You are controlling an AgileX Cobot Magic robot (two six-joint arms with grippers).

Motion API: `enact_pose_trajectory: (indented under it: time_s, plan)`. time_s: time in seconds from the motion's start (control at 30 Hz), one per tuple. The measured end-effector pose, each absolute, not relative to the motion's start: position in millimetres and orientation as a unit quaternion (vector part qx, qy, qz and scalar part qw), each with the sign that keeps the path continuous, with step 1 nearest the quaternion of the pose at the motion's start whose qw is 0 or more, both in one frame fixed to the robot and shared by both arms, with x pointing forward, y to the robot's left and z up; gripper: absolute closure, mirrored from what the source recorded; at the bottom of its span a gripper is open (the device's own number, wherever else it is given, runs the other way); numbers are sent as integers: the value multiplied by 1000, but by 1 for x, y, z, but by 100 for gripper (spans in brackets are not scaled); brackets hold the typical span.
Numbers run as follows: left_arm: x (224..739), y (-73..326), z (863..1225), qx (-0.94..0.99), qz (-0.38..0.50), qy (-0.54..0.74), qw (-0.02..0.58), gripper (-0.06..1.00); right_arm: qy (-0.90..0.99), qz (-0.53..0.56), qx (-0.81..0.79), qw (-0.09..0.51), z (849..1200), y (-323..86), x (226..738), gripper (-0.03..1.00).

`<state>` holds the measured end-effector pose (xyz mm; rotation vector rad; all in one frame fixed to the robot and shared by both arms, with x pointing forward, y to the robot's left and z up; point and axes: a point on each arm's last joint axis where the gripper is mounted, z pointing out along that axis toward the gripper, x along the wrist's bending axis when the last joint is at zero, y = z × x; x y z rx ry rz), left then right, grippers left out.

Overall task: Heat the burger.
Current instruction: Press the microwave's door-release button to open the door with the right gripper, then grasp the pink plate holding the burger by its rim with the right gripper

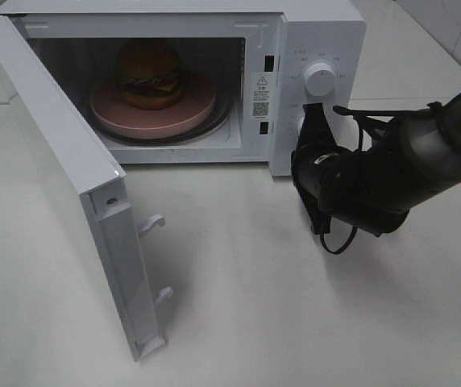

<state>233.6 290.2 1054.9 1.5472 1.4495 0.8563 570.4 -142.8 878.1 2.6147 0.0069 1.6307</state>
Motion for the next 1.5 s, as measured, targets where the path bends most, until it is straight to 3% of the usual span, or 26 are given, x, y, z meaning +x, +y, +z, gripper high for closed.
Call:
enact_pose_trajectory:
  time_s: [0.43,0.6,1.0,1.3,1.5]
  plan:
    - [234,290,1055,616,341,577,415,-5,91,478,873,41,891,-153,540,96]
    - [234,290,1055,616,341,577,415,-5,253,446,857,46,921,-147,526,96]
    - [234,290,1055,616,341,577,415,-5,470,371,801,24,938,-149,508,95]
    - [234,290,1055,616,341,577,415,-5,680,302,668,-13,972,-146,508,94]
    - [234,290,1055,616,341,577,415,-5,801,241,547,26,988,-147,512,93]
